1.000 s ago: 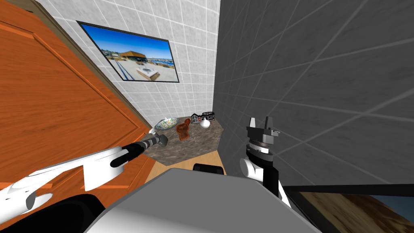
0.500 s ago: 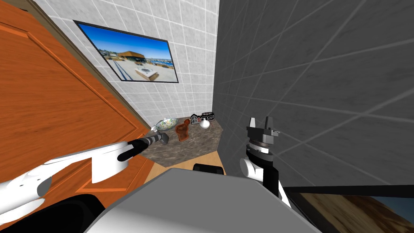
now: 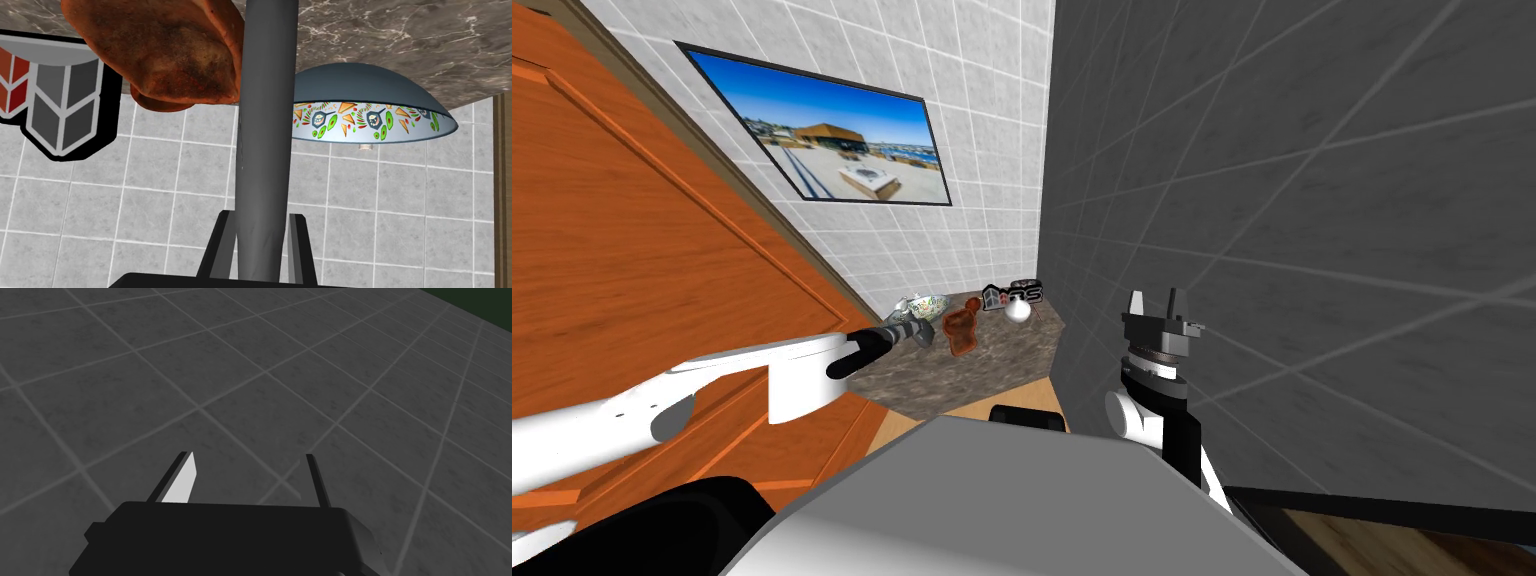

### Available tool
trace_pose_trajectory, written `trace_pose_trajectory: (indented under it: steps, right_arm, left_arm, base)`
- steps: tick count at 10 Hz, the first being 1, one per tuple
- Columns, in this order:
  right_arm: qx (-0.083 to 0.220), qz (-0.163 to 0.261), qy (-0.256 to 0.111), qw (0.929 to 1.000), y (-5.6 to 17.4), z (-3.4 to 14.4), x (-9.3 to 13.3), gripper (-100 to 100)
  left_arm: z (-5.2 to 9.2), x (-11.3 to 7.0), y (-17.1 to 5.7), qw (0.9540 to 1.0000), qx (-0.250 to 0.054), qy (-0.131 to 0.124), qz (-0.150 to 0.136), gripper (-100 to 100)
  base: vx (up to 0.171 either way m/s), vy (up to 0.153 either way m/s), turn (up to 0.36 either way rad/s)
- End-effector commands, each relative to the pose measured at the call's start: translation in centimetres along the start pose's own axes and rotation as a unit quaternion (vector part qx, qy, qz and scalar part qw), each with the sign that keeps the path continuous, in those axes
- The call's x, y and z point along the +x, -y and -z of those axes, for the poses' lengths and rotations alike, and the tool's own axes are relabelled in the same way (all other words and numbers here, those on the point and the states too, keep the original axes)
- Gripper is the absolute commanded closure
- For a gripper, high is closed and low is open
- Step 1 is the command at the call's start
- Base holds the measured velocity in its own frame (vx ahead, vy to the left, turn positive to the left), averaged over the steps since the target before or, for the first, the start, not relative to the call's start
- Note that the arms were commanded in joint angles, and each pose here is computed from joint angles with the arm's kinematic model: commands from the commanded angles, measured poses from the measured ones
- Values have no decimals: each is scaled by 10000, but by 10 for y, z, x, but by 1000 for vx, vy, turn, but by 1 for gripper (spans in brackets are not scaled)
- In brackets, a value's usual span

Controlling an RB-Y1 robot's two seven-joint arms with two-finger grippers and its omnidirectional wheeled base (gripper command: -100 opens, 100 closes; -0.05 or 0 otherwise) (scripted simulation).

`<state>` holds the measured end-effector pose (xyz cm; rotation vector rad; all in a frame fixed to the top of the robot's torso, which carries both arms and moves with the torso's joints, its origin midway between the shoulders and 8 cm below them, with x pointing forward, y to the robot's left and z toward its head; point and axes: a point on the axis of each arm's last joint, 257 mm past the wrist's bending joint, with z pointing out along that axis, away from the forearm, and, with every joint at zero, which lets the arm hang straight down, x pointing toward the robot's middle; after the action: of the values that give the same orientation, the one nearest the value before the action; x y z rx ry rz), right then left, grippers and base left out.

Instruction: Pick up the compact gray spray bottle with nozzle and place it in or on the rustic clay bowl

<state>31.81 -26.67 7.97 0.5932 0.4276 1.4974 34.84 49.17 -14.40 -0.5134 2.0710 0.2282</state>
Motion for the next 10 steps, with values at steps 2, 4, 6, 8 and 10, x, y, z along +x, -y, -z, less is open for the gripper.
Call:
trace_pose_trajectory:
  steps: [2, 4, 6, 8, 10]
  right_arm:
    - [0, 0, 0, 10000, 0, 0, 0, 0]
    - [0, 0, 0, 10000, 0, 0, 0, 0]
    - [0, 0, 0, 10000, 0, 0, 0, 0]
    - [0, 0, 0, 10000, 0, 0, 0, 0]
    - [0, -1, 0, 10000, 0, 0, 0, 0]
  left_arm:
    - [3, -18, 15, 9998, 11, 168, -80, 100]
    - [5, -31, 28, 9995, 40, 280, -138, 100]
    - [12, -43, 47, 9989, 117, 393, -212, 100]
    - [18, -46, 59, 9986, 197, 422, -255, 100]
    - [21, -45, 63, 9985, 239, 419, -264, 100]
  base:
    - [77, 12, -16]
    - [65, 9, -8]
    - [81, -4, -10]
    - [75, -5, -16]
    - [32, -10, -15]
